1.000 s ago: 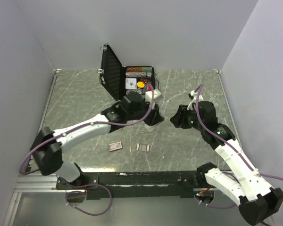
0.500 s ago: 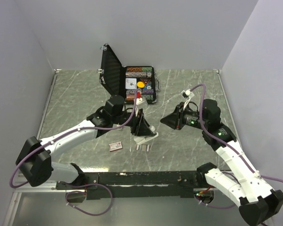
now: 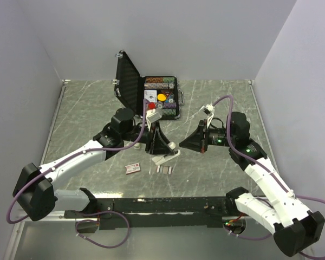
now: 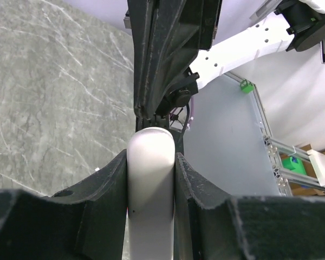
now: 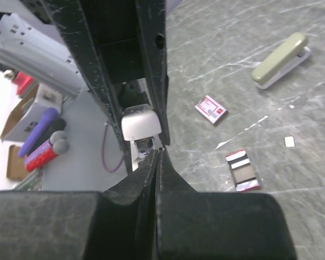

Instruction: Unload the staples from the stapler

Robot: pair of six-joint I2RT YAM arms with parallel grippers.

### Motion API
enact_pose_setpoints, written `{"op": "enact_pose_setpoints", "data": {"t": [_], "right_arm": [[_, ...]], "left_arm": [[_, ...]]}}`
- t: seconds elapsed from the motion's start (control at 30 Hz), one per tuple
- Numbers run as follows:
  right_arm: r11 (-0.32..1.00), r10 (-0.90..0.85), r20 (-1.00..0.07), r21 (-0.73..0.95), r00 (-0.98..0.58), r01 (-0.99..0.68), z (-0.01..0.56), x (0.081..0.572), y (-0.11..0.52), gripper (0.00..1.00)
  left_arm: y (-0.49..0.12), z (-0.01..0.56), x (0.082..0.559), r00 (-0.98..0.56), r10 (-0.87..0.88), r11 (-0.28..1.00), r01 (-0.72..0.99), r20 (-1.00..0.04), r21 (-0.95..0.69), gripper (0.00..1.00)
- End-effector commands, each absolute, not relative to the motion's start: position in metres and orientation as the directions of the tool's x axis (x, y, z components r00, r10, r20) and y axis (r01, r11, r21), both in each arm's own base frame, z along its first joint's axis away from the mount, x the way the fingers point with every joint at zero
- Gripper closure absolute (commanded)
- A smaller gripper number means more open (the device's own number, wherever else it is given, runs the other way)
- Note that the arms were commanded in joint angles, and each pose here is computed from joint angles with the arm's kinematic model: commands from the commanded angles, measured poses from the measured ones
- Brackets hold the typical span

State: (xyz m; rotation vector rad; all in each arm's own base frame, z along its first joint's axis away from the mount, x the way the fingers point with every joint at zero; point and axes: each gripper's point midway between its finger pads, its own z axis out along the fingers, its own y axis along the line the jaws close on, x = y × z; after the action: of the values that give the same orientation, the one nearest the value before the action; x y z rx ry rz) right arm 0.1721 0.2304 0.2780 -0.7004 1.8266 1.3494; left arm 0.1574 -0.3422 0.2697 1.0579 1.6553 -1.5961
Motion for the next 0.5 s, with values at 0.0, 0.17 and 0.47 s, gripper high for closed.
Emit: {"op": "enact_pose_setpoints", "data": {"t": [0.0,0.17,0.47], "right_arm": [[0.195,-0.01,-0.851,0.513,-0.525,-0.836,0.289,0.16,0.237,1.0],[0.165,-0.024,-0.838,0.535,-0.546,-0.829,0.283,0.159,0.244,1.0],[0.135,-0.075,-0.826,0.547,-0.559,-0.826,0.268,0.148,0.257,1.0]], "left_arm": [[-0.338,0.292,0.151,-0.455,0.084,-0.102,0.881,-0.887,-0.462,0.99],[-0.339,0.293,0.152,-0.459,0.077,-0.107,0.879,-0.885,-0.466,0.99],[-0.337,0.299,0.16,-0.469,0.026,-0.073,0.88,-0.883,-0.47,0.99]]}}
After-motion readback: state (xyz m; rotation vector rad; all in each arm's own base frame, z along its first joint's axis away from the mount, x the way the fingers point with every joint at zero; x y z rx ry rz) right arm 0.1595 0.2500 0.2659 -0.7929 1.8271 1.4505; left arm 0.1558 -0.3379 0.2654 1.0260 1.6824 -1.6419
